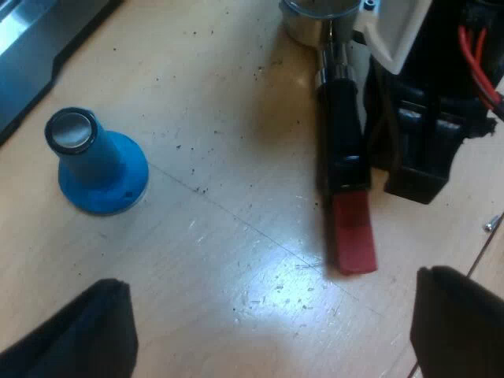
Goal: Put the handle in the coffee machine
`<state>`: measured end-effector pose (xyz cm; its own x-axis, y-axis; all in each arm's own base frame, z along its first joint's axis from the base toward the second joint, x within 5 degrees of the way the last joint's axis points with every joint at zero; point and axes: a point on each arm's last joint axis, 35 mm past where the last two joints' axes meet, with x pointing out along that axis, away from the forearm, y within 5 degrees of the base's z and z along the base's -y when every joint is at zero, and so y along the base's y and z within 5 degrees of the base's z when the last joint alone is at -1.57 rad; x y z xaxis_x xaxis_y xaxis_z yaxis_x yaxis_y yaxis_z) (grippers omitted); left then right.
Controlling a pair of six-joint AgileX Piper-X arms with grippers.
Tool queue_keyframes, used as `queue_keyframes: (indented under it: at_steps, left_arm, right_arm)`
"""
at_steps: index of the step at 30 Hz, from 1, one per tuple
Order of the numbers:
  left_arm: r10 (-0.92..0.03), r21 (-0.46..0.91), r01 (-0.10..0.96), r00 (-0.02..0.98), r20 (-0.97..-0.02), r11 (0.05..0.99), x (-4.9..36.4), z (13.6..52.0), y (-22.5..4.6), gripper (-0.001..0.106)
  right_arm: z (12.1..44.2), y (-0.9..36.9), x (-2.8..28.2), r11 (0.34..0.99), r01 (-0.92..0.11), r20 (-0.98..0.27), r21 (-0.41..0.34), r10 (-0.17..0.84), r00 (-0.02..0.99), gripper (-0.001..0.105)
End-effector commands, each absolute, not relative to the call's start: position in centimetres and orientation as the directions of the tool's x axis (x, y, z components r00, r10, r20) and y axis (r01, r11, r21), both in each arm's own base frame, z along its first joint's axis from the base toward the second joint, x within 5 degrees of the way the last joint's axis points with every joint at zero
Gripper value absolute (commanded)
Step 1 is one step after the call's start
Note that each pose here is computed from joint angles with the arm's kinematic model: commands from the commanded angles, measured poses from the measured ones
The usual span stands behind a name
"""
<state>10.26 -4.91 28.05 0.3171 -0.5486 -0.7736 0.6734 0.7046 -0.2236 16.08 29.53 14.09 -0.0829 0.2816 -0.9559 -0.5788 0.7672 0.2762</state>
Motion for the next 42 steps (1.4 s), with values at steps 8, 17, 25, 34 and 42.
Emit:
queue_keyframes:
  at_steps: [8, 17, 25, 34, 42]
  left_arm:
    - [-0.553, -0.201, 0.693, 0.329, -0.765, 0.692, 10.2, 28.2, -4.9, 0.073]
    - [-0.571, -0.164, 0.722, 0.365, -0.735, 0.673, 10.7, 28.6, -5.1, 0.073]
    - [-0.676, -0.183, 0.786, 0.357, -0.645, 0.59, 11.2, 29.3, -5.6, 0.073]
    - [-0.731, -0.153, 0.842, 0.343, -0.59, 0.518, 11.4, 29.7, -6.0, 0.081]
    - [-0.723, -0.164, 0.853, 0.299, -0.623, 0.495, 10.7, 29.6, -7.4, 0.081]
  right_arm:
    - [15.8, 31.4, 17.4, 0.71, -0.654, -0.914, 0.261, 0.4, 0.069, 0.0]
    - [21.2, 30.2, 16.7, 0.682, -0.671, -0.86, 0.292, 0.494, 0.127, 0.0]
    - [26.2, 26.6, 15.4, 0.76, -0.634, -0.864, 0.141, 0.408, 0.297, 0.0]
    - [27.4, 24.2, 14.6, 0.789, -0.61, -0.903, 0.069, 0.31, 0.299, 0.028]
    - [27.4, 22.9, 16.2, 0.794, -0.606, -0.909, 0.035, 0.277, 0.31, 0.081]
